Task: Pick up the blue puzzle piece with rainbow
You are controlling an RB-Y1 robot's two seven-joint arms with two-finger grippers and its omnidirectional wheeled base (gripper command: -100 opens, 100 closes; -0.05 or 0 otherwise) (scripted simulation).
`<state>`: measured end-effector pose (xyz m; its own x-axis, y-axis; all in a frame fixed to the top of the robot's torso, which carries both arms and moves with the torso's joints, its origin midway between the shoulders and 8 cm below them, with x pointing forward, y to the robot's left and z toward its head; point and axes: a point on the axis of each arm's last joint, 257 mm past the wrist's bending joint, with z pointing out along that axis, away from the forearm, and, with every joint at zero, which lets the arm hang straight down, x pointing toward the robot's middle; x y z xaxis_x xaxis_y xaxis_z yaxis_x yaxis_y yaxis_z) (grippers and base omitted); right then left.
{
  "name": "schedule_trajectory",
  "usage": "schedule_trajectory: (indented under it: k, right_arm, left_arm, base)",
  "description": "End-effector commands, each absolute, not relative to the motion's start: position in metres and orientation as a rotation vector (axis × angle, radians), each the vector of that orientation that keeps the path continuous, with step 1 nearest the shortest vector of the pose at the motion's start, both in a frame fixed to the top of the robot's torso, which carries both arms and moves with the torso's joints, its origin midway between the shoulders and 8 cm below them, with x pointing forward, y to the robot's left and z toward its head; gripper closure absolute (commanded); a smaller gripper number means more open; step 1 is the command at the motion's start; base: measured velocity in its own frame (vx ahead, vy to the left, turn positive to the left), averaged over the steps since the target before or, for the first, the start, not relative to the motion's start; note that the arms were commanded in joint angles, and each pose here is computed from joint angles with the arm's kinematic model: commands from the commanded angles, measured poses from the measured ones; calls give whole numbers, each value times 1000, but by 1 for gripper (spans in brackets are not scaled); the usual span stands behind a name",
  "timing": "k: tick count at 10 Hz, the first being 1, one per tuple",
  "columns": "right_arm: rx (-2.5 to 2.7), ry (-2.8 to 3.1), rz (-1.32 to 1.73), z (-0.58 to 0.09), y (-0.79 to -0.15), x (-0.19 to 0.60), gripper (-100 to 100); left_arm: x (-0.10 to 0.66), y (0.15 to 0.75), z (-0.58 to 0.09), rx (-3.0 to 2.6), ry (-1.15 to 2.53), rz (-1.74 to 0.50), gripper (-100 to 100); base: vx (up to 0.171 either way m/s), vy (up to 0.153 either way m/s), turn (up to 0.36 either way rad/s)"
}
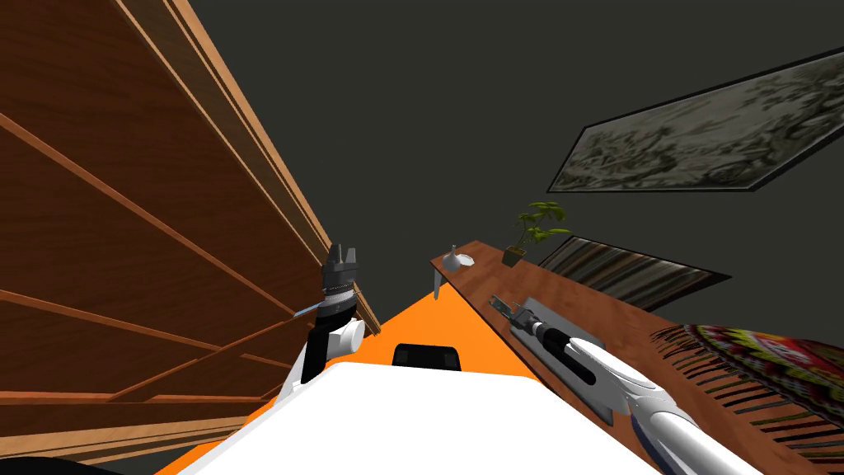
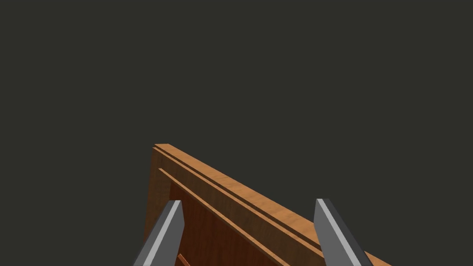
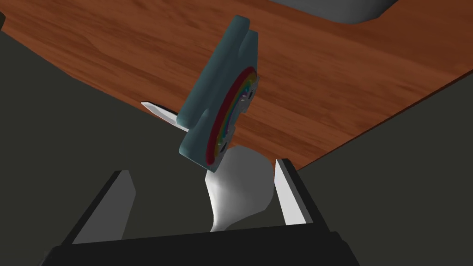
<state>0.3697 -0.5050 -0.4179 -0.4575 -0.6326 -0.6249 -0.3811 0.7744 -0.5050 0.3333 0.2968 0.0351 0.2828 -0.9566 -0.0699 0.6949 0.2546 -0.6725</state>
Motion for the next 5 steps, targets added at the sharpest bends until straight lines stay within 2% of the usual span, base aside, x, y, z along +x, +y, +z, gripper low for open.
schedule_trajectory:
  k: [1,5]
  right_arm:
    - [-762,2136,-328,-424,-508,354,-100]
    - [-787,2220,-234,-435,-514,312,-100]
  left_arm:
    - [333,297,35,-589,529,-1195,0]
    - [333,297,35,-589,529,-1195,0]
  base:
    - [99,-5,56]
    - [100,-6,44]
